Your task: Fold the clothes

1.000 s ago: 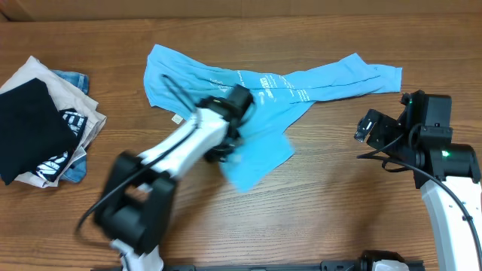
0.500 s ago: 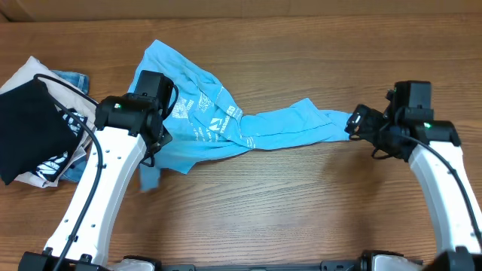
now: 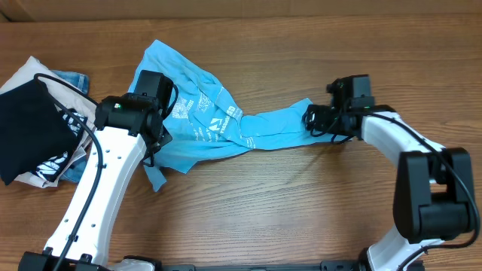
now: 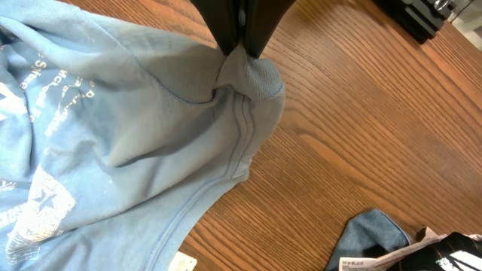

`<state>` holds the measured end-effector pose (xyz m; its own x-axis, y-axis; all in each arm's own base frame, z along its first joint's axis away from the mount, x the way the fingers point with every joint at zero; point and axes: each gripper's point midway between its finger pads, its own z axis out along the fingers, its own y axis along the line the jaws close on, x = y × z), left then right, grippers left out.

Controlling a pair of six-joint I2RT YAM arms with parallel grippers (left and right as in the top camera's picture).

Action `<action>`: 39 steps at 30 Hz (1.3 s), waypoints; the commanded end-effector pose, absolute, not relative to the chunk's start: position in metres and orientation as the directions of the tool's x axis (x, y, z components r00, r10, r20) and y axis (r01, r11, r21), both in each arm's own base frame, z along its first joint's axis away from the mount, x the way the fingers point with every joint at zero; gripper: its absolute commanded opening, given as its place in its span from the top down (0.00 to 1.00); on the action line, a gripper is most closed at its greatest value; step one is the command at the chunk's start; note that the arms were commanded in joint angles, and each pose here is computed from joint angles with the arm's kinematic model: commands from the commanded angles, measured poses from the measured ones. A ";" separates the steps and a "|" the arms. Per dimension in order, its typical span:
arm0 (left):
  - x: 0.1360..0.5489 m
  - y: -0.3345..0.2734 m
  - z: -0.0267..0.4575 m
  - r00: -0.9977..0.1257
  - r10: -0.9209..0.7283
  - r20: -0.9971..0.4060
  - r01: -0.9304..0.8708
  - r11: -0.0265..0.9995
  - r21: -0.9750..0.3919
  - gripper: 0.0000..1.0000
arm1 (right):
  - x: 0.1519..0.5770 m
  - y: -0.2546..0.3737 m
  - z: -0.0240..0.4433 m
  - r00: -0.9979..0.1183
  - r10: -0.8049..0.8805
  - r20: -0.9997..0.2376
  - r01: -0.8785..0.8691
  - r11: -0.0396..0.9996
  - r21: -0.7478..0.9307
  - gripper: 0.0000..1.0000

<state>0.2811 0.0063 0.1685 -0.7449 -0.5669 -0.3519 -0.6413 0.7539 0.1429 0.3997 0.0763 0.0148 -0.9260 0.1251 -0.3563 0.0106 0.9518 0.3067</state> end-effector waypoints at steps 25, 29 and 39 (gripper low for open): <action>0.282 0.012 0.174 -0.752 -0.543 -0.375 -0.630 0.759 0.163 0.96 | 0.442 -0.035 0.155 -0.801 0.394 -0.451 0.382 0.916 0.122 0.07; 0.282 0.013 0.174 -0.751 -0.542 -0.377 -0.630 0.759 0.164 0.96 | 0.429 -0.013 0.112 -0.870 0.347 -0.352 0.305 0.937 0.169 0.06; 0.282 0.013 0.174 -0.751 -0.542 -0.377 -0.631 0.759 0.164 0.96 | 0.448 0.006 0.020 -0.866 0.267 -0.422 0.178 0.955 0.239 0.07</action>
